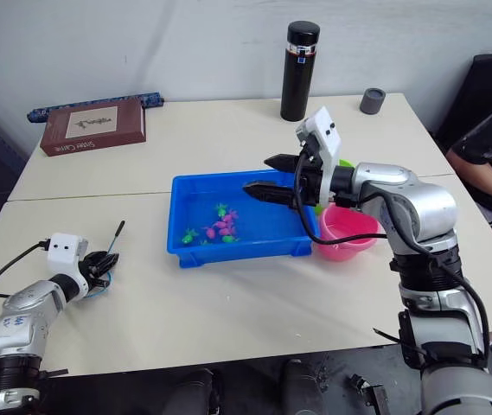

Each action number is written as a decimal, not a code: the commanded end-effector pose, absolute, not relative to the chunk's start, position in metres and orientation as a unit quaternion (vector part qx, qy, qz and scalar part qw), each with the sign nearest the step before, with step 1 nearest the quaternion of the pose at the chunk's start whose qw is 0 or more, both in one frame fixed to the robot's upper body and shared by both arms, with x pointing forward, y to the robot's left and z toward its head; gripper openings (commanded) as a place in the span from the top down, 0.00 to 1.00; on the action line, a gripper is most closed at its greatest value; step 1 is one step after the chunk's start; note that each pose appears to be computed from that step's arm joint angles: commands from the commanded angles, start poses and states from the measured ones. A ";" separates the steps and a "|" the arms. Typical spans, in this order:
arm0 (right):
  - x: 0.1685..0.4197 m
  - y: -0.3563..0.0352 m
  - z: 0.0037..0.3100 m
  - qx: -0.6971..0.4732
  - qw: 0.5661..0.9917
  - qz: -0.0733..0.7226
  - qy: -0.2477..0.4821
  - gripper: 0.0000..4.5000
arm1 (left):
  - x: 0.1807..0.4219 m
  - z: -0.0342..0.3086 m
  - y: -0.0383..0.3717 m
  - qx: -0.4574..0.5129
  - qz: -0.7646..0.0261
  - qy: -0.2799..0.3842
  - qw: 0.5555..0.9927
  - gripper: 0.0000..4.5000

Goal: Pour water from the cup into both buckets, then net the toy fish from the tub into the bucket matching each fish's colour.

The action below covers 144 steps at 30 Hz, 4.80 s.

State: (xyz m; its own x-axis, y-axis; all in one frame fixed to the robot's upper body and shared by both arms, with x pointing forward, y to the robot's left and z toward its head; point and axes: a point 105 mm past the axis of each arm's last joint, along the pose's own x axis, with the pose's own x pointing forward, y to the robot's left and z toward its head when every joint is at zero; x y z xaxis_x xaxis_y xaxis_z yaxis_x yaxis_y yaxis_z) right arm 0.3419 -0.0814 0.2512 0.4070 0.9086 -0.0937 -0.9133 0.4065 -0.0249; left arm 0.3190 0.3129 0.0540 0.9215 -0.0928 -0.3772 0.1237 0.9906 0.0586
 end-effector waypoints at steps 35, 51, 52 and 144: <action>0.340 -0.089 0.280 -0.021 0.853 0.521 -0.020 0.00 | 0.344 0.139 0.261 0.117 -0.151 0.090 0.977 0.99; 0.334 -0.117 0.289 -0.073 0.863 0.498 -0.037 0.00 | 0.333 0.236 0.164 0.177 -0.389 -0.020 0.904 0.99; 0.333 -0.119 0.289 -0.080 0.862 0.499 -0.037 0.00 | 0.330 0.237 0.155 0.179 -0.411 -0.024 0.894 0.99; 0.264 -0.080 0.212 -0.136 0.751 0.644 0.055 1.00 | 0.301 0.218 0.082 0.276 -0.631 -0.066 0.722 0.69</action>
